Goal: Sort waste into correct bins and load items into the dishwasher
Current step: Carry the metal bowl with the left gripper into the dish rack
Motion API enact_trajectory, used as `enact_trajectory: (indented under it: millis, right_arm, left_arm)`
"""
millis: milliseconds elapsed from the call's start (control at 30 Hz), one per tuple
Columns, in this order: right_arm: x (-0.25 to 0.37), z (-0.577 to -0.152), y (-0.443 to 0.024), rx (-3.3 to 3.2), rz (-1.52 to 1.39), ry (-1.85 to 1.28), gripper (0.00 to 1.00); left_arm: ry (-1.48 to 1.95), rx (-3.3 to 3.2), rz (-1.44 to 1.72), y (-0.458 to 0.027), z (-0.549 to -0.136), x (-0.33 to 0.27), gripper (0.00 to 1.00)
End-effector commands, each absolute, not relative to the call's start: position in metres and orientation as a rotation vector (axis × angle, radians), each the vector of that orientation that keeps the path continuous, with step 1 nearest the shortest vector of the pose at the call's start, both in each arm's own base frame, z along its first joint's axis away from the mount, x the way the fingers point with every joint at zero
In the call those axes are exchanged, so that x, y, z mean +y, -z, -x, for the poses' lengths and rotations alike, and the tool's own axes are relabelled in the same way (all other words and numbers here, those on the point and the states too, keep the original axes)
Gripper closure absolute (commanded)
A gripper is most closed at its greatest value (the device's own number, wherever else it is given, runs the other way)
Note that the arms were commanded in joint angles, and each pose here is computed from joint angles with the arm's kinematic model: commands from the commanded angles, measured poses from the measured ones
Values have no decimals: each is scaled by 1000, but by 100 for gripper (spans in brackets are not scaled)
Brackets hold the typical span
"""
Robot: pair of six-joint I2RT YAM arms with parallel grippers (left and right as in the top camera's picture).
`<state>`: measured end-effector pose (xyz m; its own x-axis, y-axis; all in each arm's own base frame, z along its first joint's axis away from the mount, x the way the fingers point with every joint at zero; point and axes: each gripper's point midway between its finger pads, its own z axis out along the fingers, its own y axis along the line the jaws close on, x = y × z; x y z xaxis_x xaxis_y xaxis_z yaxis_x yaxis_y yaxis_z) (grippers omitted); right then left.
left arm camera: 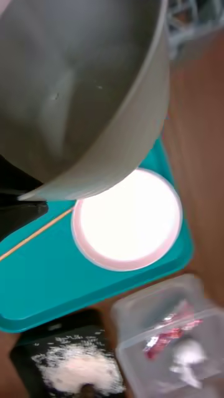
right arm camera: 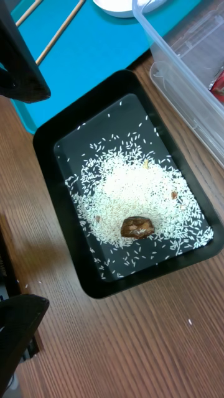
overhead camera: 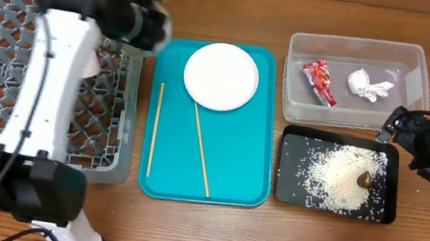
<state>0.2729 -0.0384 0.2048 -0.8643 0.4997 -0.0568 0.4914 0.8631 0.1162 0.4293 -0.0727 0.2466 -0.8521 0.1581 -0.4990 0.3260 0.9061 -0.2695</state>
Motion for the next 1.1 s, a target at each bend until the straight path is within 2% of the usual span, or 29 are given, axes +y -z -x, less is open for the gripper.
enact_trajectory:
  millis: [0,133,267,533,700,733,767,867,933,967,1067]
  right_arm:
    - [-40,-277,-216,2902,-781,-152,0]
    - [-40,-277,-216,2902,-778,-152,0]
    - [-40,-277,-216,2903,-777,-152,0]
    - [-40,-277,-216,2904,-771,-150,0]
    - [-42,-277,-216,2903,-771,-134,0]
    - [-42,-277,-216,2903,-771,-135,0]
    - [-42,-277,-216,2901,-770,-134,0]
    - [-42,-277,-216,2901,-770,-134,0]
    - [-42,-277,-216,2901,-770,-135,0]
    - [-42,-277,-216,2901,-770,-135,0]
    - [-42,-277,-216,2901,-770,-135,0]
  left_arm:
    - [708,2393,-334,-269,-449,-35,96]
    - [791,2247,-300,-280,-469,1,96]
    - [870,2158,-287,-267,-489,26,96]
    - [1072,2082,-267,-207,-526,33,96]
    - [1072,2104,-192,-184,-529,59,94]
    - [1073,2107,-183,-182,-529,62,92]
    - [1063,2130,-145,-176,-526,71,80]
    - [1069,2171,-63,-166,-518,87,69]
    - [1080,2190,-18,-163,-512,95,68]
    - [1092,2201,27,-162,-506,103,49]
    - [1120,2221,100,-159,-495,115,44]
